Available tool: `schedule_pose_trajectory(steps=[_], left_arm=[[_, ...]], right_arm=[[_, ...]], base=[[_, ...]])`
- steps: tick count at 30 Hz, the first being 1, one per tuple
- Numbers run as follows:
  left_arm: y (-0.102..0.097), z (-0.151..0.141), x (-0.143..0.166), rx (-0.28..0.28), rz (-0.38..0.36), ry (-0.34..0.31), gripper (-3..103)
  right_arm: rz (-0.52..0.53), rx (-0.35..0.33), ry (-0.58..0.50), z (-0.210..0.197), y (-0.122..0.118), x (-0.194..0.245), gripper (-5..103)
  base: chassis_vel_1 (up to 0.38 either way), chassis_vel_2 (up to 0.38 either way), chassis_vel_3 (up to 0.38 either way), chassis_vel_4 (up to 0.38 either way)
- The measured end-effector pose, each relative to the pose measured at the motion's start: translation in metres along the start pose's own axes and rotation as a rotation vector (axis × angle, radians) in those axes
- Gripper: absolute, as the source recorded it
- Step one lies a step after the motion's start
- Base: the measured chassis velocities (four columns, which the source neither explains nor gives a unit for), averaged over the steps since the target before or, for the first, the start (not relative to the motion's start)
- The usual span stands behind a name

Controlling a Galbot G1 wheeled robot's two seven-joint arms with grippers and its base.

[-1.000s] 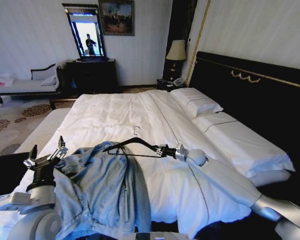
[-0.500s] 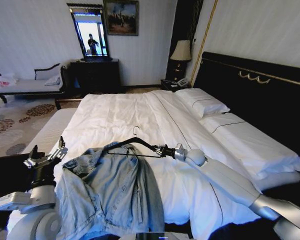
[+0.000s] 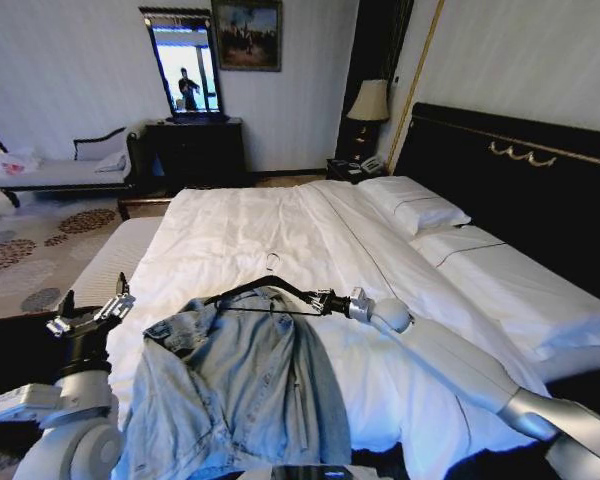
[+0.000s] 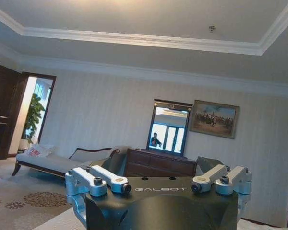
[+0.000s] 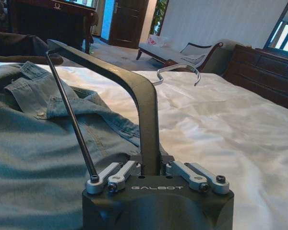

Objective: Pick up the clothes from the bed and hang them on the clothes hanger.

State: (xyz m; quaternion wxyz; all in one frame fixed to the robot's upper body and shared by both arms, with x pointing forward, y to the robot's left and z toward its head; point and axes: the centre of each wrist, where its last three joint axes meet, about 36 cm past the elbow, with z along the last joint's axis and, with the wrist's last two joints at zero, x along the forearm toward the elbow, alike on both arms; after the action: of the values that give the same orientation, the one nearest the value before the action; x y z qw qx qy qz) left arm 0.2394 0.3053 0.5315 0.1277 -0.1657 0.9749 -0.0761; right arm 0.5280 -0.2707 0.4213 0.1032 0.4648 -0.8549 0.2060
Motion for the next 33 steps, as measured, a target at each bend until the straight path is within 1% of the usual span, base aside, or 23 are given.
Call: schedule_pose_trajectory(steps=[8, 12, 18, 21, 23, 24, 26, 28, 29, 33], left_arm=[[-0.001, -0.001, 0.001, -0.001, 0.003, -0.001, 100], [0.000, -0.001, 0.001, -0.003, 0.002, 0.000, 100], [0.000, -0.001, 0.001, -0.004, 0.002, 0.000, 100], [0.000, -0.001, 0.001, -0.004, 0.001, 0.000, 100], [0.000, -0.001, 0.001, -0.004, -0.001, -0.001, 100], [0.000, -0.001, 0.001, -0.004, -0.001, -0.001, 100], [0.000, -0.001, 0.001, -0.003, -0.003, -0.001, 100], [0.001, -0.001, 0.001, -0.002, -0.007, -0.002, 100], [0.001, -0.001, 0.001, -0.002, -0.007, -0.002, 100], [0.004, 0.000, 0.001, -0.006, -0.018, -0.008, 100]], right_arm=[[0.003, 0.005, -0.009, 0.000, -0.001, 0.003, 18], [0.030, -0.001, -0.036, 0.001, 0.003, 0.000, 18], [0.036, 0.001, -0.037, 0.001, 0.002, -0.004, 18], [0.021, 0.036, 0.012, -0.002, -0.005, -0.004, 18], [0.014, 0.093, 0.077, -0.006, -0.014, -0.003, 18], [0.014, 0.093, 0.077, -0.006, -0.014, -0.003, 18], [0.010, 0.152, 0.148, -0.009, -0.022, -0.003, 18], [0.021, 0.172, 0.206, -0.014, -0.028, -0.004, 18], [0.021, 0.172, 0.206, -0.014, -0.028, -0.004, 18], [0.030, 0.223, 0.293, -0.022, -0.045, -0.003, 18]], base=[[0.120, 0.110, -0.120, -0.113], [0.012, 0.016, -0.007, -0.011], [0.000, 0.000, 0.000, 0.000], [0.000, 0.000, 0.000, 0.000], [0.000, 0.000, 0.000, 0.000], [0.000, 0.000, 0.000, 0.000], [0.000, 0.000, 0.000, 0.000], [0.000, 0.000, 0.000, 0.000], [0.000, 0.000, 0.000, 0.000], [0.000, 0.000, 0.000, 0.000]])
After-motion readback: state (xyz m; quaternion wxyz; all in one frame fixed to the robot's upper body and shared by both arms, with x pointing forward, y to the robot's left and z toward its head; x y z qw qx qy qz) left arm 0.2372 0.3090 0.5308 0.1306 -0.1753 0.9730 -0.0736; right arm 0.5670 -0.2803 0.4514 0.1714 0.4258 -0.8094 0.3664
